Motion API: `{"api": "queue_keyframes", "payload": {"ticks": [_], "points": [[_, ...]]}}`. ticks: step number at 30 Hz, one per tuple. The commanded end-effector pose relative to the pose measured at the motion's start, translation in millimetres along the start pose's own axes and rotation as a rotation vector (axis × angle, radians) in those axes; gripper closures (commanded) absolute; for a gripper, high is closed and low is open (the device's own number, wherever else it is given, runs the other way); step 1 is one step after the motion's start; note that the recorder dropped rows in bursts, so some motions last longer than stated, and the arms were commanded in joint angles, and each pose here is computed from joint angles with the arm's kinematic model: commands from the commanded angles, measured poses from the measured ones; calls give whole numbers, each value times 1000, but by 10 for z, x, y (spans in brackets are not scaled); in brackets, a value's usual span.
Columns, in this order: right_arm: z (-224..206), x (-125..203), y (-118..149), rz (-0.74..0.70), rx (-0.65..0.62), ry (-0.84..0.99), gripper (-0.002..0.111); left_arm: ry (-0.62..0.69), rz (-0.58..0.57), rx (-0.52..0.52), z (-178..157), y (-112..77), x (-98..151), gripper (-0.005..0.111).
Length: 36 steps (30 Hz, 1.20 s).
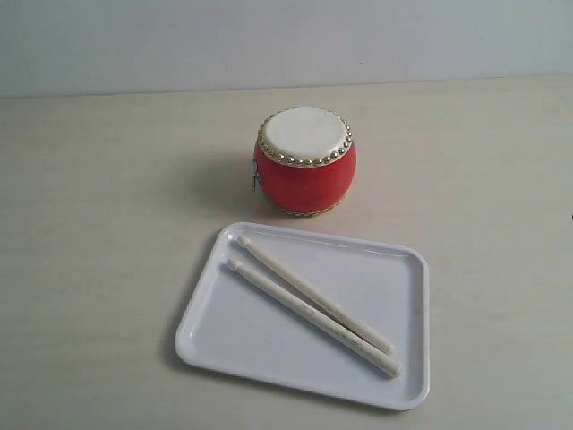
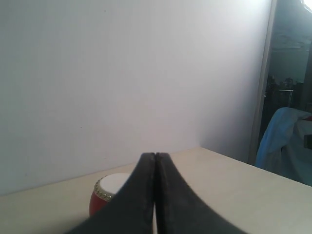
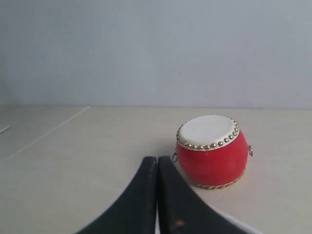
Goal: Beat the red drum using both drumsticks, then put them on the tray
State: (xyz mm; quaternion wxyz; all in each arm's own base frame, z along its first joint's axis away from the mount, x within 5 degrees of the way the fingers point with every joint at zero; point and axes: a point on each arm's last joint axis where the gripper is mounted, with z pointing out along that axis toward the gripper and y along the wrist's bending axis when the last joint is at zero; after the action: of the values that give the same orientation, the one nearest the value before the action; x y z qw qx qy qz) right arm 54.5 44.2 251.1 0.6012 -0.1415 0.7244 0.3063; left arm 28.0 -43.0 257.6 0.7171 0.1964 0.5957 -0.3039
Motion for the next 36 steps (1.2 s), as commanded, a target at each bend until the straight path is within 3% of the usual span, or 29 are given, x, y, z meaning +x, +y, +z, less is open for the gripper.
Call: {"api": "queue_keyframes", "payload": {"ticks": [1,19,22,29,36], "points": [[-8,-10,-1,26,-1,-20,108,2,1,4,-5,-4,16,107],[-8,-18,-1,29,-1,-28,108,8,17,-9,3,-13,25,107],[-8,-18,-1,29,-1,-28,108,1,-24,-95,20,32,59,107],[-8,-18,-1,26,-1,-28,108,15,-106,-461,-32,344,391,107],[-8,-18,-1,26,-1,-28,108,-12,-138,-563,-80,428,379,107]]}}
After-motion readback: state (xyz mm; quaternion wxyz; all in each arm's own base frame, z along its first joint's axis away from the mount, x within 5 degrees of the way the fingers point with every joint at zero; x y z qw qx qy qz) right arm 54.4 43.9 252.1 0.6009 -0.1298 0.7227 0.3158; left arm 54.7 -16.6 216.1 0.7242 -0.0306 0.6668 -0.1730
